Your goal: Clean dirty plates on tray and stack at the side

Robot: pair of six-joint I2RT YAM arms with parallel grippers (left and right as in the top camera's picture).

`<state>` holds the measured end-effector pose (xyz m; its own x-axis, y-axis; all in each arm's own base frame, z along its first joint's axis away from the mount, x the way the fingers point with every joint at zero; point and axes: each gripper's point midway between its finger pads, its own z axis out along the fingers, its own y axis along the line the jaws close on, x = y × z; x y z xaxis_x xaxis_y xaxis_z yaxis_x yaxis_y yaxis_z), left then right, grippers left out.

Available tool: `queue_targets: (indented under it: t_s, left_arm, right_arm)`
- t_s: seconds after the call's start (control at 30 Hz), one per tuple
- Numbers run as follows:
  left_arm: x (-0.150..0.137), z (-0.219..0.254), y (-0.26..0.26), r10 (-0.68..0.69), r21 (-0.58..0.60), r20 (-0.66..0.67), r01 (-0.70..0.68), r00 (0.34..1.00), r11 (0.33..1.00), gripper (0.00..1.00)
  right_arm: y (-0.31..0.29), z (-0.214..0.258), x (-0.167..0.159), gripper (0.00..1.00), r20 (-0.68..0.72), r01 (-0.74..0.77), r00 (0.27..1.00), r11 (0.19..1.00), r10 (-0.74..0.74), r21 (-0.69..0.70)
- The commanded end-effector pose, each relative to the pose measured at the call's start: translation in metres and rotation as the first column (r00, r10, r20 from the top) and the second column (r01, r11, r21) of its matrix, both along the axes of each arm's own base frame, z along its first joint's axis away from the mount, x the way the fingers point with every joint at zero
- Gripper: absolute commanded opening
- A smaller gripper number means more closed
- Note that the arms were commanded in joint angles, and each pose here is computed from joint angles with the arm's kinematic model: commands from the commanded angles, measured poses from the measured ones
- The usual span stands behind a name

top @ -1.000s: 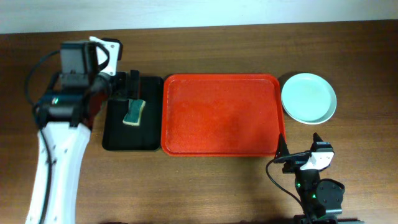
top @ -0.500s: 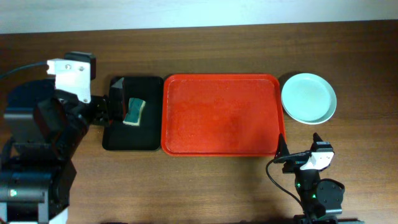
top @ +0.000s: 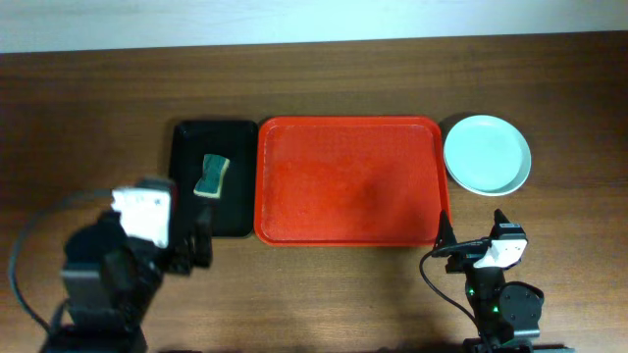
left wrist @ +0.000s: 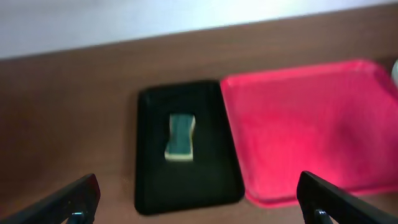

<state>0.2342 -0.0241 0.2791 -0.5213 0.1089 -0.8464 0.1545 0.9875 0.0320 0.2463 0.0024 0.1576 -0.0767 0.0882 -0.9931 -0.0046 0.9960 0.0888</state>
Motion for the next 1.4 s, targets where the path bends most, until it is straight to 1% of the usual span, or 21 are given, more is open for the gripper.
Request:
queue_targets:
  t_s: [0.0, 0.13, 0.23, 0.3, 0.37, 0.43, 0.53, 0.63, 0.8, 0.9, 1.0, 1.1, 1.17, 1.27, 1.37]
  left_arm:
    - [-0.018, -0.039, 0.002, 0.006, -0.001, -0.022, -0.006, 1.0, 1.0, 0.99]
    - [-0.026, -0.057, 0.002, 0.003, -0.006, 0.042, -0.003, 0.999, 1.0, 0.99]
    - [-0.027, -0.049, 0.002, 0.004, -0.013, 0.183, -0.001, 0.983, 1.0, 0.99]
    - [-0.027, -0.035, 0.002, 0.005, -0.018, 0.279, 0.0, 0.96, 1.0, 0.99]
    - [-0.031, -0.014, 0.0, -0.004, -0.025, 0.4, 0.015, 0.916, 1.0, 0.99]
    - [-0.036, 0.004, -0.001, -0.004, -0.028, 0.484, 0.021, 0.875, 0.999, 0.99]
    - [-0.046, 0.036, 0.0, 0.001, -0.032, 0.621, 0.024, 0.784, 0.999, 0.99]
    - [-0.051, 0.056, 0.0, 0.004, -0.034, 0.701, 0.028, 0.713, 0.999, 0.99]
    - [-0.049, 0.064, -0.004, -0.014, -0.028, 0.75, 0.054, 0.661, 0.998, 0.99]
    - [-0.043, 0.065, -0.008, -0.03, -0.02, 0.795, 0.076, 0.606, 0.997, 0.99]
    - [-0.036, 0.058, -0.011, -0.043, -0.009, 0.844, 0.095, 0.534, 0.995, 0.99]
    - [-0.032, 0.047, -0.013, -0.046, -0.004, 0.872, 0.101, 0.488, 0.995, 0.99]
    - [-0.027, 0.034, -0.013, -0.046, -0.003, 0.873, 0.101, 0.485, 0.995, 0.99]
    - [-0.019, 0.011, -0.013, -0.046, -0.005, 0.864, 0.1, 0.502, 0.995, 0.99]
    - [-0.013, -0.002, -0.013, -0.045, -0.009, 0.837, 0.095, 0.545, 0.995, 0.99]
  right_arm:
    - [0.0, -0.002, 0.0, 0.99, -0.002, -0.004, 1.0, 1.0, 0.004, -0.006]
    - [0.0, -0.002, 0.0, 0.99, -0.002, -0.004, 1.0, 1.0, 0.004, -0.006]
    - [0.0, -0.002, 0.0, 0.99, -0.002, -0.004, 1.0, 1.0, 0.004, -0.006]
    - [0.0, -0.002, 0.0, 0.99, -0.002, -0.004, 1.0, 1.0, 0.004, -0.006]
    - [0.0, -0.002, 0.0, 0.99, -0.002, -0.004, 1.0, 1.0, 0.004, -0.006]
    - [0.0, -0.002, 0.0, 0.99, -0.002, -0.004, 1.0, 1.0, 0.004, -0.006]
    - [0.0, -0.002, 0.0, 0.99, -0.002, -0.004, 1.0, 1.0, 0.004, -0.006]
    - [0.0, -0.002, 0.0, 0.99, -0.002, -0.004, 1.0, 1.0, 0.004, -0.006]
    - [0.0, -0.002, 0.0, 0.99, -0.002, -0.004, 1.0, 1.0, 0.004, -0.006]
    - [0.0, -0.002, 0.0, 0.99, -0.002, -0.004, 1.0, 1.0, 0.004, -0.006]
    - [0.0, -0.002, 0.0, 0.99, -0.002, -0.004, 1.0, 1.0, 0.004, -0.006]
    - [0.0, -0.002, 0.0, 0.99, -0.002, -0.004, 1.0, 1.0, 0.004, -0.006]
    - [0.0, -0.002, 0.0, 0.99, -0.002, -0.004, 1.0, 1.0, 0.004, -0.006]
    - [0.0, -0.002, 0.0, 0.99, -0.002, -0.004, 1.0, 1.0, 0.004, -0.006]
    - [0.0, -0.002, 0.0, 0.99, -0.002, -0.004, 1.0, 1.0, 0.004, -0.006]
